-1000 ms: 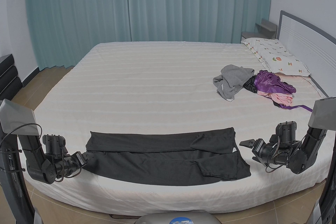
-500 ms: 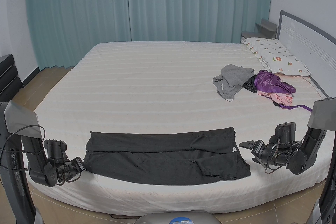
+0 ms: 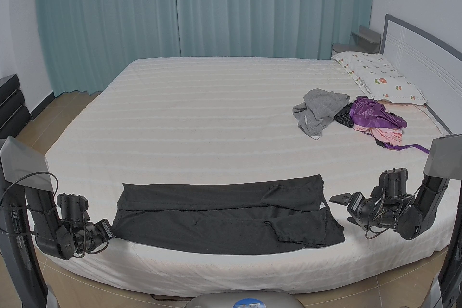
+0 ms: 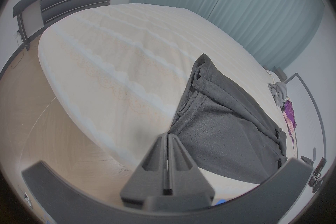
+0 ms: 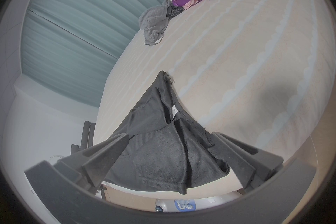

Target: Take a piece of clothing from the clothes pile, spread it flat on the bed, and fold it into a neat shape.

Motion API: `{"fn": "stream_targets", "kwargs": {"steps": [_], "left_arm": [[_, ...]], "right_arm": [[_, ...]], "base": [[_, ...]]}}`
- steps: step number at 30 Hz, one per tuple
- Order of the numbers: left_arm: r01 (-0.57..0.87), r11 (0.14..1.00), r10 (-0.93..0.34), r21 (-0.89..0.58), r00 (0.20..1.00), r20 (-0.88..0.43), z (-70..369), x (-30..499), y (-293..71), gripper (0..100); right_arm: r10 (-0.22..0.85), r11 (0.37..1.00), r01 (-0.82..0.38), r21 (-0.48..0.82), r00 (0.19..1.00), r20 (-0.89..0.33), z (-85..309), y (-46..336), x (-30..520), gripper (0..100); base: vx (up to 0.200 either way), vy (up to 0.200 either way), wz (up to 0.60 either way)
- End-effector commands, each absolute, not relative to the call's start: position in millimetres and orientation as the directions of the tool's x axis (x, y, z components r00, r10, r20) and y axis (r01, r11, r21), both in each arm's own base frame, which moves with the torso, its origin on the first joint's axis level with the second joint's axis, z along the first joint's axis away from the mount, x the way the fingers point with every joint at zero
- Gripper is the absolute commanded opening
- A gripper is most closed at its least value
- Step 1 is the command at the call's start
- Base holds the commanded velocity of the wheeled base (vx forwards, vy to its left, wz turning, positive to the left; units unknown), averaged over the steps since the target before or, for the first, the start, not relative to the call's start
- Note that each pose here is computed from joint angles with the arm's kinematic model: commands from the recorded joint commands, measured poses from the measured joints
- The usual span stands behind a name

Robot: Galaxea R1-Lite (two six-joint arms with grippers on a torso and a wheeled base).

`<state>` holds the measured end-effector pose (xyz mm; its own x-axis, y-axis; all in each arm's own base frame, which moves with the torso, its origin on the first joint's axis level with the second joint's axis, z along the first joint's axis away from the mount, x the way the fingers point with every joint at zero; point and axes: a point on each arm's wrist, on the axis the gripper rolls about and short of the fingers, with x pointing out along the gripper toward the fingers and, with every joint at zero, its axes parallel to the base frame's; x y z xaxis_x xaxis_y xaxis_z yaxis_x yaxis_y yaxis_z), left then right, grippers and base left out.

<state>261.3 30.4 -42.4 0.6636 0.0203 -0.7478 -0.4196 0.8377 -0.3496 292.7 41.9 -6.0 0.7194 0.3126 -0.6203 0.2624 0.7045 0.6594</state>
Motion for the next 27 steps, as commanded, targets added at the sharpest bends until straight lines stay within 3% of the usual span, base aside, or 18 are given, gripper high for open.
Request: {"fn": "stream_targets", "kwargs": {"steps": [1,3,4,9,18,27], "left_arm": [[-0.42,0.842,0.02,-0.34,0.653,-0.757,-43,257,30,0],[-0.417,0.843,0.018,-0.339,0.652,-0.758,-43,257,30,0],[-0.417,0.843,0.018,-0.339,0.652,-0.758,-43,257,30,100],[-0.418,0.837,0.022,-0.355,0.672,-0.741,-39,260,31,100],[-0.328,0.809,-0.036,-0.488,0.801,-0.598,-5,289,42,100],[-0.289,0.83,-0.101,-0.477,0.763,-0.639,-29,332,33,100]], "right_arm": [[0.314,0.705,0.264,0.658,0.716,-0.623,-7,42,292,100],[0.314,0.705,0.262,0.659,0.718,-0.621,-6,42,292,100],[0.314,0.705,0.263,0.659,0.717,-0.622,-6,42,292,100],[0.314,0.705,0.263,0.659,0.717,-0.622,-7,42,293,100],[0.336,0.703,0.262,0.661,0.696,-0.634,-12,45,291,100],[0.345,0.711,0.275,0.647,0.666,-0.662,-26,49,290,100]], "base": [[0.0,0.0,0.0],[0.0,0.0,0.0],[0.0,0.0,0.0],[0.0,0.0,0.0],[0.0,0.0,0.0],[0.0,0.0,0.0]]}}
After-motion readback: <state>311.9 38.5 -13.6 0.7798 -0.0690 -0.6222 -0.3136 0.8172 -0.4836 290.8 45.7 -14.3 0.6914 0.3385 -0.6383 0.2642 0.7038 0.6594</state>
